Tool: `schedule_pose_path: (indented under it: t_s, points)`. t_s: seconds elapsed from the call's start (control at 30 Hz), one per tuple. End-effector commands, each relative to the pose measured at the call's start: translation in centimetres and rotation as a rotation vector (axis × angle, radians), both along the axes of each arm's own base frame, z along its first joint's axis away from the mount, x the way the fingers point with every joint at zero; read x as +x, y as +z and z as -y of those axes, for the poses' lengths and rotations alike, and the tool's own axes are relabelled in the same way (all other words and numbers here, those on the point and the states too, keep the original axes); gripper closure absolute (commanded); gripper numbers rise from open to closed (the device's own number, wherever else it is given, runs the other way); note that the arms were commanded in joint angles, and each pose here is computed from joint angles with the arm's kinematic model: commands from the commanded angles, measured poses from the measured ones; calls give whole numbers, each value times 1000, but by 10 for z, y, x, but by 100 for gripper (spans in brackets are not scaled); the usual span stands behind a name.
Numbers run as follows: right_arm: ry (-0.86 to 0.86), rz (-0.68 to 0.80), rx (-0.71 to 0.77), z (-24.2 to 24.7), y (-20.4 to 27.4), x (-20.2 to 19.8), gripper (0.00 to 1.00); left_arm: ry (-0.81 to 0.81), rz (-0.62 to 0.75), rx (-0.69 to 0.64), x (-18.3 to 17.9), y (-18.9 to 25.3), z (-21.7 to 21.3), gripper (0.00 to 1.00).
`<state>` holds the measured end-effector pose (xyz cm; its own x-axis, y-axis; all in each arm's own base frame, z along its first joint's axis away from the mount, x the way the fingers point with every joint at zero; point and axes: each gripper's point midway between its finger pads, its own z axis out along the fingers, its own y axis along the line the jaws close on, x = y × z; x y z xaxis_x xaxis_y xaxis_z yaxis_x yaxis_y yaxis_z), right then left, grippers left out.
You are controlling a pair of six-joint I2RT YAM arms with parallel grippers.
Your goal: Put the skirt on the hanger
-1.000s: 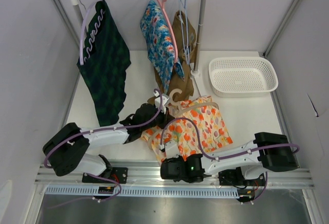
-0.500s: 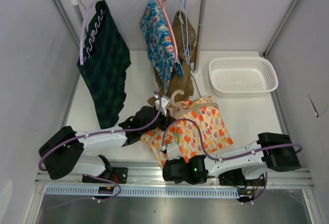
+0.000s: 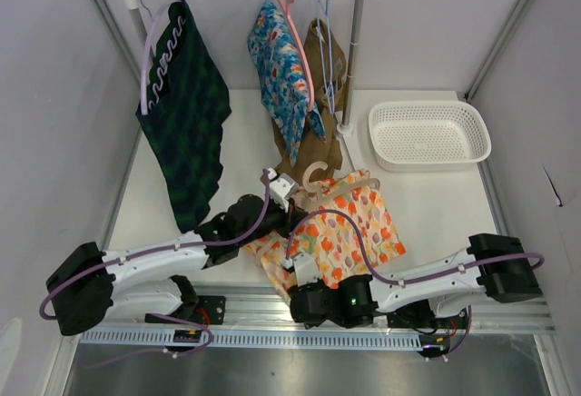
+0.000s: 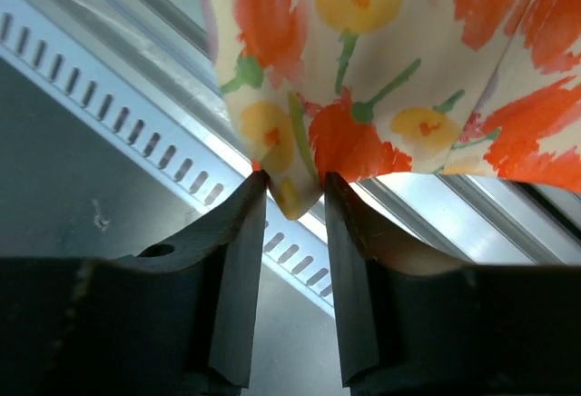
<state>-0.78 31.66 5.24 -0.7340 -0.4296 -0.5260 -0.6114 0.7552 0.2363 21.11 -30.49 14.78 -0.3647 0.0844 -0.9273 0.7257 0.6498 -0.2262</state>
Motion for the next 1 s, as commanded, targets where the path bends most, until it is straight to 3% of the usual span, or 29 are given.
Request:
schedule_pose_path:
  t_s: [0.0,0.23,0.33,0.8,0.97]
  points:
    - [2,34,73,-7,23,3,60,-20,83,-78,-3,44,5,100]
    - [-21,112,160,-8,71,20,36,-39,107,-90,-13,63,3,100]
    - [-51,145,230,2,105,32,32,-35,120,-97,-14,72,0,100]
    - [-563,369,733,164,270,130,25,-158,131,-151,-49,126,-9,100]
    - [-606,457,769,188,300,142,24,-178,117,-148,-62,142,-21,100]
